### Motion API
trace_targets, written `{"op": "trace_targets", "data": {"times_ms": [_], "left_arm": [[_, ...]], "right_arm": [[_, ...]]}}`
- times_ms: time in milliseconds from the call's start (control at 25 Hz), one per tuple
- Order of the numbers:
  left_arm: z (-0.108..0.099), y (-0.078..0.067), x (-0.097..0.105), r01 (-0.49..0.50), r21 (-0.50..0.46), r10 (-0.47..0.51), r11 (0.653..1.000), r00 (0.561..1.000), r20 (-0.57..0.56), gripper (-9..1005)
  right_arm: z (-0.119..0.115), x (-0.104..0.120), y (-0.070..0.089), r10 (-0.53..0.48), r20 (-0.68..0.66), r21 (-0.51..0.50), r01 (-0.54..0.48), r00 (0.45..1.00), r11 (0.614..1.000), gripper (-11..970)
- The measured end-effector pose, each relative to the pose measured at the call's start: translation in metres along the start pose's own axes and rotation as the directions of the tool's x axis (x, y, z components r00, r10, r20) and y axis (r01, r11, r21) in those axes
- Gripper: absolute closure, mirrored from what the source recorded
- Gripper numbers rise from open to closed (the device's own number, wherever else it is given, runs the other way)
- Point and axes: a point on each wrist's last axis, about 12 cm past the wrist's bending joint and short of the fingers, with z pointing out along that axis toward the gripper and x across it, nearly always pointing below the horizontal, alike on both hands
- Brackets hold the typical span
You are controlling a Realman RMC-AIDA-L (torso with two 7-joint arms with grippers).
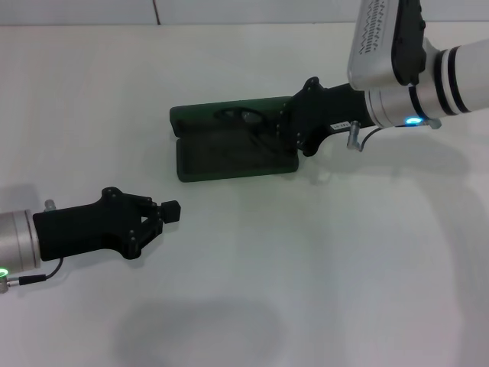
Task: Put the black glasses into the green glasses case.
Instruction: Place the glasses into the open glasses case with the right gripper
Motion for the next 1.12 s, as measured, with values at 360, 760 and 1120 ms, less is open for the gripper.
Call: {"op": "trace_targets", "data": {"times_ms": [360,760,1120], "left_arm": [[-0.0006,-0.0015,0.0019,0.005,0.000,-0.005,1.000,1.000,0.001,939],[0.0001,-0.0030,0.0041,0.010,0.006,-0.010,1.000,1.000,-0.006,936],[0.0014,-0.0042,0.0051,0.014,0.009,-0.014,1.000,1.000,-0.006,934]], "right_arm": [[0.0003,-0.0017,-0.0039,0.018,0.019,0.038,-0.018,1.000,0.999,924],[0.0038,-0.0040,-0.0029,-0.001,0.008,0.036,0.001,1.000,0.999,924],[0.0039,-0.0055,-0.0039,0.004,0.018,0.044,-0.005,1.000,0.999,849]]}}
